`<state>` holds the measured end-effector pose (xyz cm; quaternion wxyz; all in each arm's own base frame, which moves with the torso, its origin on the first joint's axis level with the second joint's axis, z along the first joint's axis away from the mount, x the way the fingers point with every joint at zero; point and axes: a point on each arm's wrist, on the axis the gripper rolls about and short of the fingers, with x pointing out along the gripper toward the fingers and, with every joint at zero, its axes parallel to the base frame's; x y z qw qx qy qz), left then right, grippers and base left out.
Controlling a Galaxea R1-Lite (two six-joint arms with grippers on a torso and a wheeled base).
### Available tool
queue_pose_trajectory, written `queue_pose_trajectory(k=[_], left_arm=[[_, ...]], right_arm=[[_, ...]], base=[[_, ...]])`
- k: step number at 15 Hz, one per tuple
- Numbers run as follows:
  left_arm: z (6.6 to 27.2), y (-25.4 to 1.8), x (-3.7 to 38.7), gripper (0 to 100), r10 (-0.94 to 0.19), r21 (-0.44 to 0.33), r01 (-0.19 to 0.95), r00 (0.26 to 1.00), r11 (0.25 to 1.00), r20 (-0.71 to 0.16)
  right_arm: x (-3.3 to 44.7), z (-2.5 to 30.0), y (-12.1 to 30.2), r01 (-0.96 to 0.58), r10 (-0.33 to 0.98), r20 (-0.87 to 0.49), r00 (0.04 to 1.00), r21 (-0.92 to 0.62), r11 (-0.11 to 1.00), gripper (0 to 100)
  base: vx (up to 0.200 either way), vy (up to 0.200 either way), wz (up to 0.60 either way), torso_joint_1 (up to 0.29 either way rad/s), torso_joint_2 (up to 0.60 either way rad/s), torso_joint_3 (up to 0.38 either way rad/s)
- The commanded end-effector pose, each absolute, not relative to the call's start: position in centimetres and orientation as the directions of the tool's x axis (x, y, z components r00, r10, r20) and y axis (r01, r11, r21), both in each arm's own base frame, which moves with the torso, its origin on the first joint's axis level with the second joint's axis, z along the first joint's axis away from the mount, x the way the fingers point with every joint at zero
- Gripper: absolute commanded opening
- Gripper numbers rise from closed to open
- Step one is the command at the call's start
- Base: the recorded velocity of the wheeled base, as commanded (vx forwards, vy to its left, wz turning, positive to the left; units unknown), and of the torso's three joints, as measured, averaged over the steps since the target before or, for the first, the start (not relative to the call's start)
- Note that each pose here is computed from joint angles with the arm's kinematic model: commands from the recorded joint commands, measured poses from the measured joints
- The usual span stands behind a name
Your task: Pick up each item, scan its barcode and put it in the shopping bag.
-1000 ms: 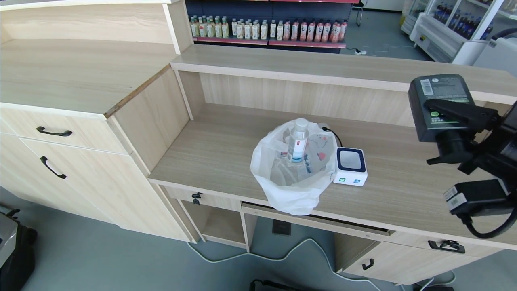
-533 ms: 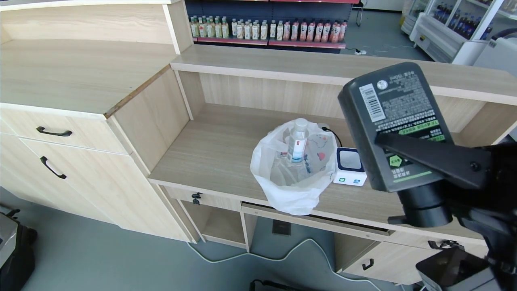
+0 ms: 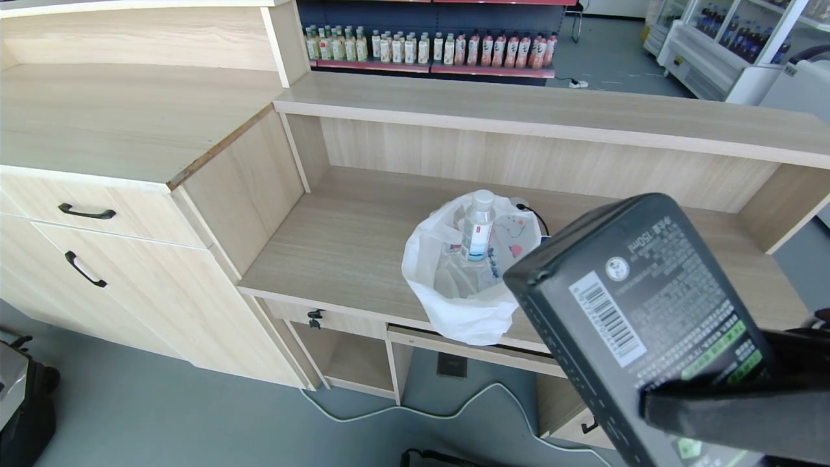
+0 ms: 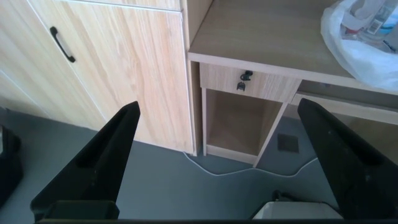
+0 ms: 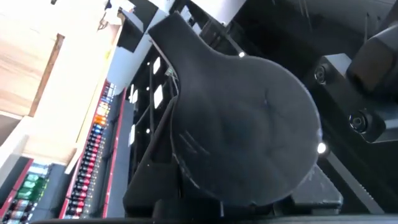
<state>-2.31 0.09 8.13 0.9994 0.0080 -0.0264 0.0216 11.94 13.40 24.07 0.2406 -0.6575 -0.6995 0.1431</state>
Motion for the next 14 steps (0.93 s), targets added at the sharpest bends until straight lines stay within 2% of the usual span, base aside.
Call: queue_pose_trajectory(k=[1, 8, 14], left_arm=[[8.1, 0.1, -2.3, 100, 0.043, 0.015, -0.044, 0.998, 0.999, 0.054], [8.1, 0.1, -2.3, 100, 0.044, 0.015, -0.045, 0.998, 0.999, 0.054], [8.1, 0.1, -2.3, 100, 0.043, 0.015, -0.044, 0.998, 0.999, 0.054]], right_arm=[[11.9, 24.0, 13.4, 0.848, 0.989, 0.141, -0.031, -0.52, 0.101, 0], [11.1, 24.1, 12.2, 0.832, 0.989, 0.109, -0.096, -0.537, 0.14, 0], [10.9, 24.1, 11.6, 0.838, 0.988, 0.106, -0.112, -0.524, 0.151, 0]], base=[[0.0, 0.0, 0.0, 0.0, 0.0, 0.0], [0.0, 0.0, 0.0, 0.0, 0.0, 0.0], [0.0, 0.0, 0.0, 0.0, 0.0, 0.0]])
